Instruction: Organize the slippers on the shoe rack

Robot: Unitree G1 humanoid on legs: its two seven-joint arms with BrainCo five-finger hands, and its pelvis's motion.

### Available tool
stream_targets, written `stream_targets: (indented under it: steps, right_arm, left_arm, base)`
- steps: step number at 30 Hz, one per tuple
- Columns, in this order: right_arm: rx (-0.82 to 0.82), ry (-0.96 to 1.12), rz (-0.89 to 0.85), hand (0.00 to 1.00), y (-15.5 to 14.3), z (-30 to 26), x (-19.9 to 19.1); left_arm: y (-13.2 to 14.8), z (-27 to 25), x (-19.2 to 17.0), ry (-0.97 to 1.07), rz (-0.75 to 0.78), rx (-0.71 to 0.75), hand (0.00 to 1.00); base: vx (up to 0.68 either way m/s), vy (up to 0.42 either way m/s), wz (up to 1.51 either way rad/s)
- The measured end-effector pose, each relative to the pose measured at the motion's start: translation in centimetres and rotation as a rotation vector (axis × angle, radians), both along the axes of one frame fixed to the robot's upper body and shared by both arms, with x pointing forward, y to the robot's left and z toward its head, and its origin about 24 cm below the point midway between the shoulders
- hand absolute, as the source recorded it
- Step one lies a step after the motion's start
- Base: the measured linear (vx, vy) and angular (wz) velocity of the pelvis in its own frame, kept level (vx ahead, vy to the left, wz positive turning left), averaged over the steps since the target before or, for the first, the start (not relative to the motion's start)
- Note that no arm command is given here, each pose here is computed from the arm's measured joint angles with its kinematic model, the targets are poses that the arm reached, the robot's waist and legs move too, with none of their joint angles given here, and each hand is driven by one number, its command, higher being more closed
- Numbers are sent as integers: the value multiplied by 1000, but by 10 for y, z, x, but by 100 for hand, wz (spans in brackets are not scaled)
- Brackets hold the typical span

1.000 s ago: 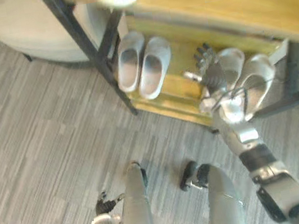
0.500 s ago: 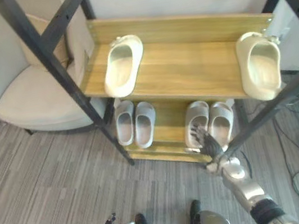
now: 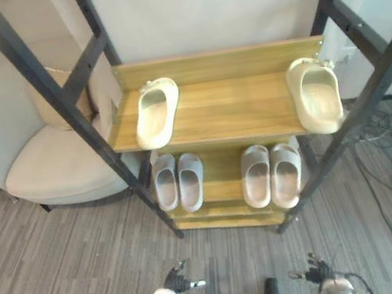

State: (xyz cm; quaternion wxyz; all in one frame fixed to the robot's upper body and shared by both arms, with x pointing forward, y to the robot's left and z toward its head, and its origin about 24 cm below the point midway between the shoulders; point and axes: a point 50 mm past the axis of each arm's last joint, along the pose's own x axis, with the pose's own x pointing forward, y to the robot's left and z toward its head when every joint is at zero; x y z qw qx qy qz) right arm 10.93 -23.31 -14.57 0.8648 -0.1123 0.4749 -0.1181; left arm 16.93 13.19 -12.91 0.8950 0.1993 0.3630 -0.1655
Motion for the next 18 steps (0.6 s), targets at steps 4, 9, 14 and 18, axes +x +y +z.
stream_targets:
  steps: [4, 9, 14, 18]
  right_arm:
    - [13, 22, -45, 0, 4, -4, -12]
    - [22, 44, -90, 0, 5, -8, -22]
    - [18, 53, -90, 0, 4, -8, -26]
    - [16, 45, -85, 0, 4, -7, -23]
  left_arm:
    - [-39, 30, 20, -167, -128, -124, 0]
    - [-82, 98, 42, -432, -181, -434, 0]
    - [-89, 155, 59, -625, -144, -636, 0]
    - [-78, 195, 78, -799, -106, -667, 0]
  base:
    - [-25, 9, 3]
    - [16, 11, -1]
    - [48, 6, 1]
    - [22, -1, 0]
